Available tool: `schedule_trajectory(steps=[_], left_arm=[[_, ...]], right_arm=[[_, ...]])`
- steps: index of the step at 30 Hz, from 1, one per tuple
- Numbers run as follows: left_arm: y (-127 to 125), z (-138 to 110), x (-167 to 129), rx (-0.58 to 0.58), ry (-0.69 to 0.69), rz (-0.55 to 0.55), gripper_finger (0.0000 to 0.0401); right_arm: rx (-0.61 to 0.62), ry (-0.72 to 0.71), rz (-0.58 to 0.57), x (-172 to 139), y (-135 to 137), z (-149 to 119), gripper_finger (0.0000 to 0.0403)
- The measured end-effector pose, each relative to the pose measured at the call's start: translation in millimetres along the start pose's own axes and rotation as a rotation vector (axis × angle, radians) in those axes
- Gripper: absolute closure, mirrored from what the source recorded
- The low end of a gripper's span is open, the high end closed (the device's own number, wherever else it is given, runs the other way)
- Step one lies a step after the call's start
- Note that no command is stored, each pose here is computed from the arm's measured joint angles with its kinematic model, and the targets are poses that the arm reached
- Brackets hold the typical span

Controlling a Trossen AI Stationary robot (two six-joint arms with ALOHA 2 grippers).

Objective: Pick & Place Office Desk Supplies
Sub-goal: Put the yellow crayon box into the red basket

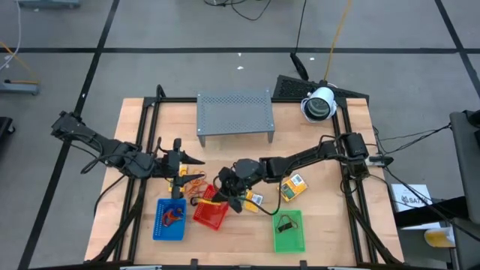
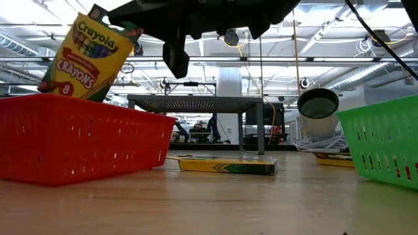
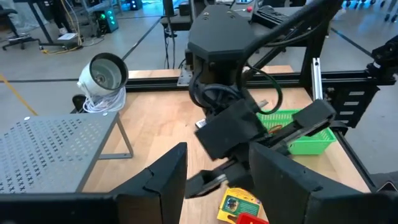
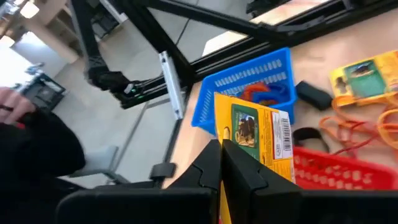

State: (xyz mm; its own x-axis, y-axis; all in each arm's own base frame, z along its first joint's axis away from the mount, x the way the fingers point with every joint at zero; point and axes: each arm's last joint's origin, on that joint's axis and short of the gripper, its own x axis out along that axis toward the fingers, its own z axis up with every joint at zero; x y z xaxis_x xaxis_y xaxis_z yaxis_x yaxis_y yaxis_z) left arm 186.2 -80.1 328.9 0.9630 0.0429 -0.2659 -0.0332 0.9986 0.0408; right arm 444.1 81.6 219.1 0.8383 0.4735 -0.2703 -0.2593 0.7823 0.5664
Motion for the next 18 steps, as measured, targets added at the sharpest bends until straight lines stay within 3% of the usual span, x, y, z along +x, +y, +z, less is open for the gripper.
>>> schedule_trajectory(steps=[10, 18], left_arm=[[-0.1, 0.0, 0.0, -0.001, 0.0, 0.0, 0.0219], [-0.1, 0.2, -0.1, -0.003, -0.001, 0.0, 0.0219]], right_arm=[[0.071, 0.141, 0.005, 5.7, 13.2, -21.1, 0.0403], [0.07, 0.153, 0.012, 9.8, 25.9, -29.2, 0.0403]])
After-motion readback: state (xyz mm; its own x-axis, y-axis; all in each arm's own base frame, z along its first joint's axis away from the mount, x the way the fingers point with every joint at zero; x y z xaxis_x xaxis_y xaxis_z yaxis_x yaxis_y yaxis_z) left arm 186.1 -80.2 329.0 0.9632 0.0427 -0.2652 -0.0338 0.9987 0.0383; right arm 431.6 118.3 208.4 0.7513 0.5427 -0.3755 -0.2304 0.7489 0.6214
